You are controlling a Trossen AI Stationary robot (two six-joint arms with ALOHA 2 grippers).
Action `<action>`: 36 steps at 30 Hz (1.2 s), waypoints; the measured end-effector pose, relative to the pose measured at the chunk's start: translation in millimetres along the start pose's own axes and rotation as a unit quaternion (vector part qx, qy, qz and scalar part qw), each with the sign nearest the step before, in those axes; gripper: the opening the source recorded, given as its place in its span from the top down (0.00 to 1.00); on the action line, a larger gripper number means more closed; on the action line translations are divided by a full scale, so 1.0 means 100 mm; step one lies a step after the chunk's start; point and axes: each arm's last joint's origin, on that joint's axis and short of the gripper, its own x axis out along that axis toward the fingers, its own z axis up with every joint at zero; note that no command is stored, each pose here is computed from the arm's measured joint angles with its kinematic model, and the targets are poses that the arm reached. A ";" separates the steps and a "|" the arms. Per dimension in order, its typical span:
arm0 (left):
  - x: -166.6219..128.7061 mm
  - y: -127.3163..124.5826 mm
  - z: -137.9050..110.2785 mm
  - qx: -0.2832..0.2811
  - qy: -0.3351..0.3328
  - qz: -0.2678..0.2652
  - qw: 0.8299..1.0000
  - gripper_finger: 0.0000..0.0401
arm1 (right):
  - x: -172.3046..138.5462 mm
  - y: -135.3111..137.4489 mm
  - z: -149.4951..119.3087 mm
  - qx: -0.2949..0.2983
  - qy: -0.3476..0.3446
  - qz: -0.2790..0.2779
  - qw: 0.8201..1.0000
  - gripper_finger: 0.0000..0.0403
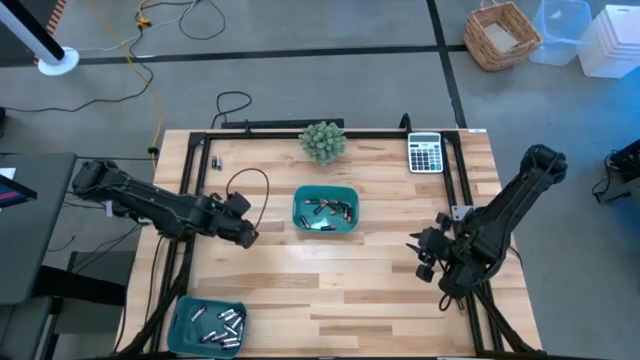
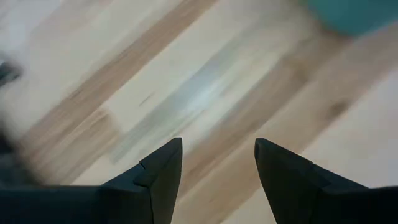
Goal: Sort batteries
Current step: Put the black battery into the green bin
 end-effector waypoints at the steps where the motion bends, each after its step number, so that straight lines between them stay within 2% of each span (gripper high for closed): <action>1: 0.01 0.02 -0.01 -0.003 0.012 0.013 1.000 0.51 | 0.00 0.01 0.00 -0.001 0.001 -0.001 1.000 0.66; 5: 0.02 0.06 -0.02 -0.009 0.034 0.024 0.999 0.51 | 0.02 0.03 -0.01 -0.003 0.002 -0.003 1.000 0.66; 8: 0.03 -0.03 0.03 0.002 0.011 -0.015 1.000 0.51 | 0.02 0.03 -0.02 0.004 0.020 0.005 1.000 0.66; 13: 0.01 -0.20 0.16 0.026 -0.071 -0.081 0.994 0.51 | 0.01 0.06 -0.09 0.042 0.128 0.042 0.990 0.66; 17: -0.02 -0.29 0.25 0.041 -0.126 -0.112 0.985 0.51 | -0.02 0.08 -0.14 0.076 0.231 0.069 0.967 0.66; 25: -0.06 -0.34 0.32 0.058 -0.177 -0.116 0.976 0.51 | -0.19 0.13 -0.31 0.102 0.410 0.101 0.901 0.65; 30: -0.06 -0.32 0.33 0.061 -0.196 -0.090 0.974 0.51 | -0.33 0.17 -0.42 0.127 0.468 0.101 0.869 0.61; 36: -0.05 -0.31 0.33 0.081 -0.207 -0.068 0.973 0.51 | -0.43 0.30 -0.54 0.168 0.483 0.099 0.854 0.49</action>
